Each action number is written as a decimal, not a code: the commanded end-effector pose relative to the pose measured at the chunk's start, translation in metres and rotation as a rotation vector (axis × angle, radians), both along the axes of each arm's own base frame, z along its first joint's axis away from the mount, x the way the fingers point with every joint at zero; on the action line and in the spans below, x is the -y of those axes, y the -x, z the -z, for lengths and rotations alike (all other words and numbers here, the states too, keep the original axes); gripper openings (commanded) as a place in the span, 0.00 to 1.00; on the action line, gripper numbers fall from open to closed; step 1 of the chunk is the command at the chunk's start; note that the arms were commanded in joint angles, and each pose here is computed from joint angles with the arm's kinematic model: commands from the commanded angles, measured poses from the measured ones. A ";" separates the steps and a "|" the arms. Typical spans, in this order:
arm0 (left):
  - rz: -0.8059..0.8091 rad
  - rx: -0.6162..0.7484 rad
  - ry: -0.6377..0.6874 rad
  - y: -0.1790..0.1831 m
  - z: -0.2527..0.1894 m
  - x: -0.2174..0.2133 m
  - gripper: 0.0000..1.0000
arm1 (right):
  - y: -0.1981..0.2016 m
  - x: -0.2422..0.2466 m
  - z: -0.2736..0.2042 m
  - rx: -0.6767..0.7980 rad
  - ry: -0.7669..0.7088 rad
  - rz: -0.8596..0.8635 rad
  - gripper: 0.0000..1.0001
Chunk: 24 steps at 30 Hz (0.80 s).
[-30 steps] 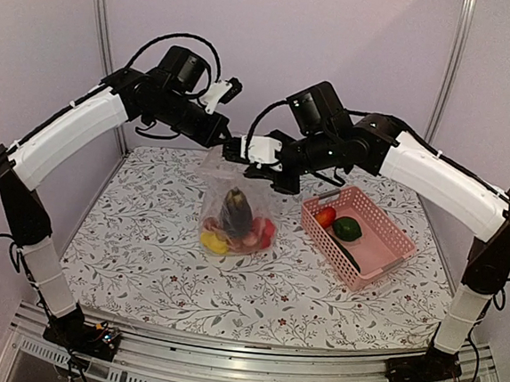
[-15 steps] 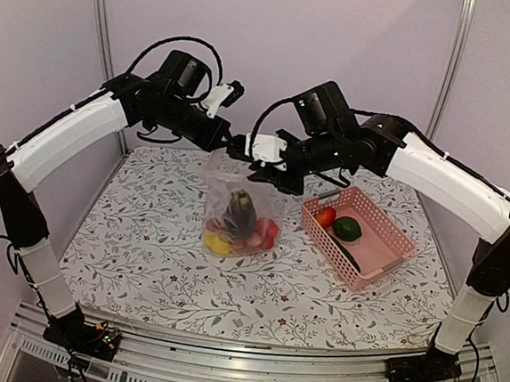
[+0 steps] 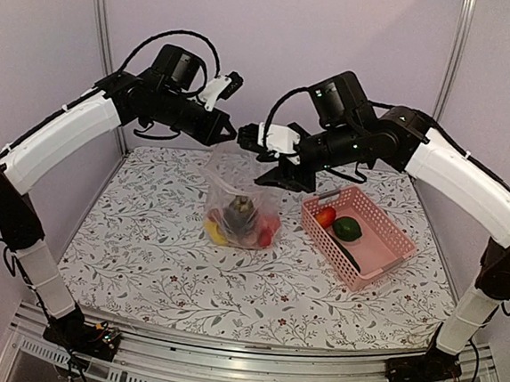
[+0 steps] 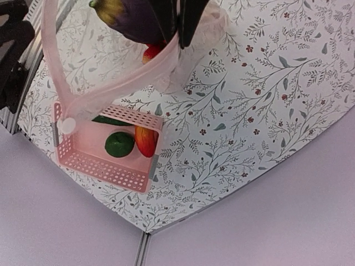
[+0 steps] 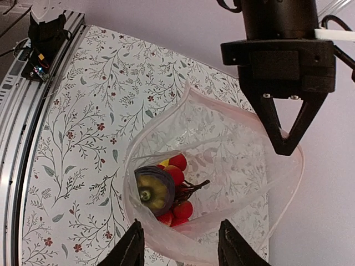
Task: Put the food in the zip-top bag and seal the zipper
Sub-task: Adjust the zipper food storage bag at the center of the board, then pick up the fake fruit from the bin.
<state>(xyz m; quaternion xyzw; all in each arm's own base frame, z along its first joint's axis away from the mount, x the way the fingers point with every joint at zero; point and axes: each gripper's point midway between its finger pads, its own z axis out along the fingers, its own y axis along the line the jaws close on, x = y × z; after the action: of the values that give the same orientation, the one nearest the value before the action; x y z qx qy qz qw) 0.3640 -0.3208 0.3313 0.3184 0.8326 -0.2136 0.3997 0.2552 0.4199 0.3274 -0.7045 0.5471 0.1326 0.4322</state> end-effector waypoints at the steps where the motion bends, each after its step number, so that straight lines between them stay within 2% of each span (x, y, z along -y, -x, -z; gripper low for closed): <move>1: 0.027 0.070 0.110 0.011 -0.033 0.003 0.00 | 0.002 0.028 -0.053 0.008 -0.112 0.038 0.45; 8: 0.011 -0.017 0.005 0.008 0.016 -0.001 0.00 | -0.059 0.103 -0.045 -0.102 -0.177 0.230 0.45; 17: -0.020 0.013 -0.031 0.005 0.019 -0.009 0.00 | -0.129 0.211 0.045 -0.276 -0.139 0.580 0.47; 24: -0.026 0.035 -0.020 0.003 0.018 -0.009 0.00 | -0.149 0.257 0.116 -0.410 -0.065 0.739 0.49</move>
<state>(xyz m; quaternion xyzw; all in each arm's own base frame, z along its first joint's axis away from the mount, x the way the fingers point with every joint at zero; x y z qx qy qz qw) 0.3607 -0.3128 0.3077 0.3147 0.8391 -0.1977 0.3972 0.3982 0.1718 0.2429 -0.4284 0.8099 0.1179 0.3830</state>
